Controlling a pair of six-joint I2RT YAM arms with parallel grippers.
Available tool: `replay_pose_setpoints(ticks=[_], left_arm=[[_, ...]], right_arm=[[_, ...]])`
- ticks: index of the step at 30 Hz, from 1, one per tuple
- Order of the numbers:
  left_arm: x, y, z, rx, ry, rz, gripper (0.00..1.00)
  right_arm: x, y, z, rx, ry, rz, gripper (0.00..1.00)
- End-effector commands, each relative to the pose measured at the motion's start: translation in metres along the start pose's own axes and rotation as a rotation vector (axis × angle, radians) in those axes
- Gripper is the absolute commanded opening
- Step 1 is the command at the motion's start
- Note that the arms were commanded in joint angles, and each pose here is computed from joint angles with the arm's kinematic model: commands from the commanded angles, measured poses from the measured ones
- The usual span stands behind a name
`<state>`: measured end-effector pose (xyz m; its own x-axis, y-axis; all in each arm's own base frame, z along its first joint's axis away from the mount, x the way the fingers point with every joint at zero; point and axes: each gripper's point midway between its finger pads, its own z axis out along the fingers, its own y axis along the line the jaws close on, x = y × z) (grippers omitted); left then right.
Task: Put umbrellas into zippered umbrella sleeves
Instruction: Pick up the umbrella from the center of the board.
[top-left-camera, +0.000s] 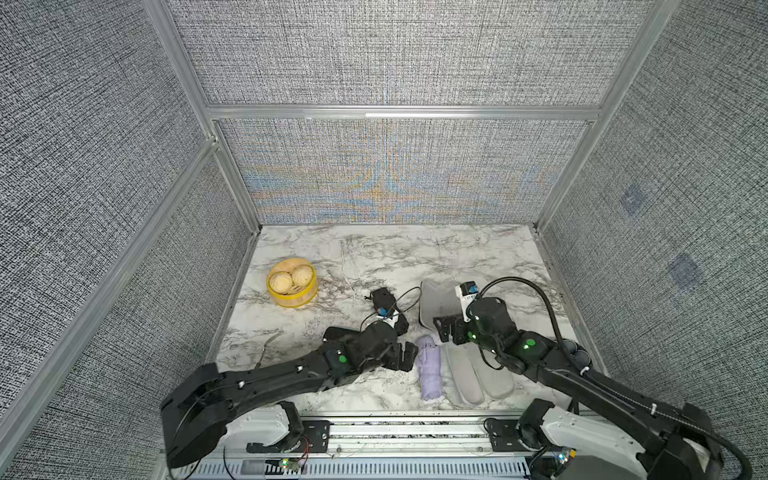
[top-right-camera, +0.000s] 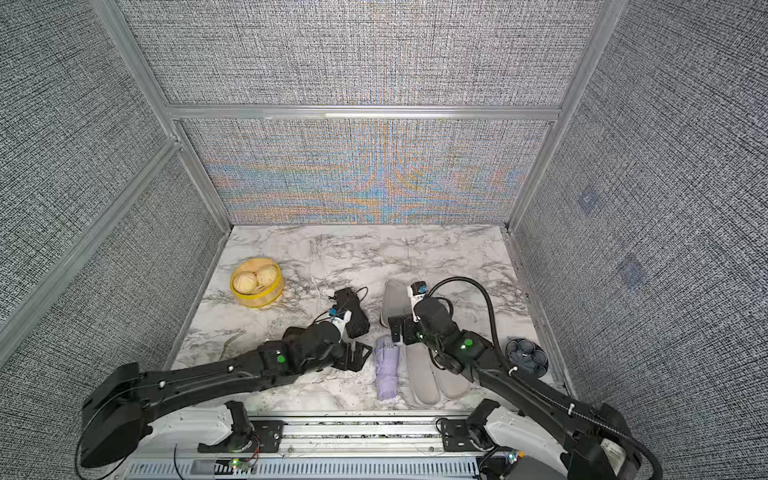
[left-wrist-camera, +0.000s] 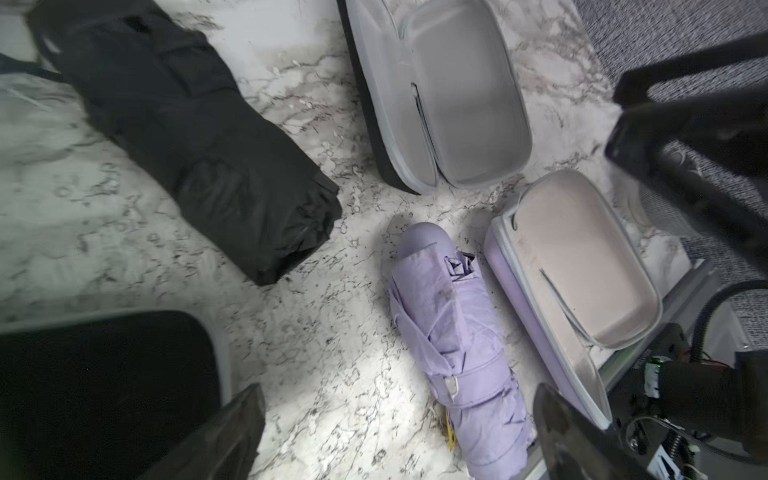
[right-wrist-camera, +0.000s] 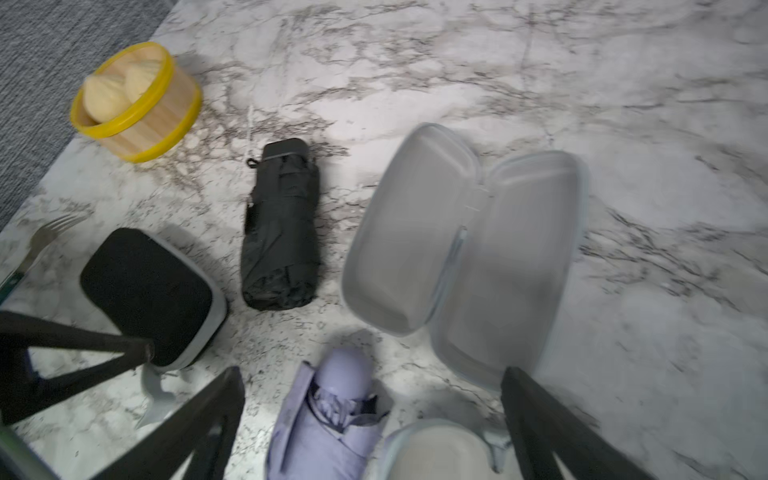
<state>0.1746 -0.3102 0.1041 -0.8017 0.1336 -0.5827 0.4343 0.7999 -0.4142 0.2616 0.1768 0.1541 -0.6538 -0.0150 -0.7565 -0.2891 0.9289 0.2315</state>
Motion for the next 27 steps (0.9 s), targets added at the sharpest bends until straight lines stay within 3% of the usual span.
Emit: replay_pose_setpoints(ticks=[1, 7, 11, 16, 22, 27], left_arm=[[-0.002, -0.023, 0.021, 0.017, 0.000, 0.031, 0.99], [0.024, -0.045, 0.052, 0.047, 0.121, 0.057, 0.92], [0.034, -0.037, 0.063, -0.052, 0.169, 0.085, 0.91], [0.044, -0.039, 0.080, -0.073, 0.225, 0.099, 0.82], [0.045, -0.025, 0.077, -0.215, 0.225, 0.130, 0.77], [0.051, -0.025, 0.075, -0.231, 0.255, 0.130, 0.79]], right_arm=[[0.014, -0.023, -0.001, 0.040, 0.047, 0.071, 0.99], [0.026, -0.039, -0.009, 0.076, 0.096, 0.105, 0.99], [0.029, -0.040, -0.020, 0.060, 0.066, 0.110, 0.99], [0.032, -0.056, -0.031, 0.132, 0.040, 0.110, 0.99], [0.046, -0.087, -0.036, 0.316, 0.104, 0.113, 0.99], [0.060, -0.084, -0.022, 0.307, 0.167, 0.123, 0.99]])
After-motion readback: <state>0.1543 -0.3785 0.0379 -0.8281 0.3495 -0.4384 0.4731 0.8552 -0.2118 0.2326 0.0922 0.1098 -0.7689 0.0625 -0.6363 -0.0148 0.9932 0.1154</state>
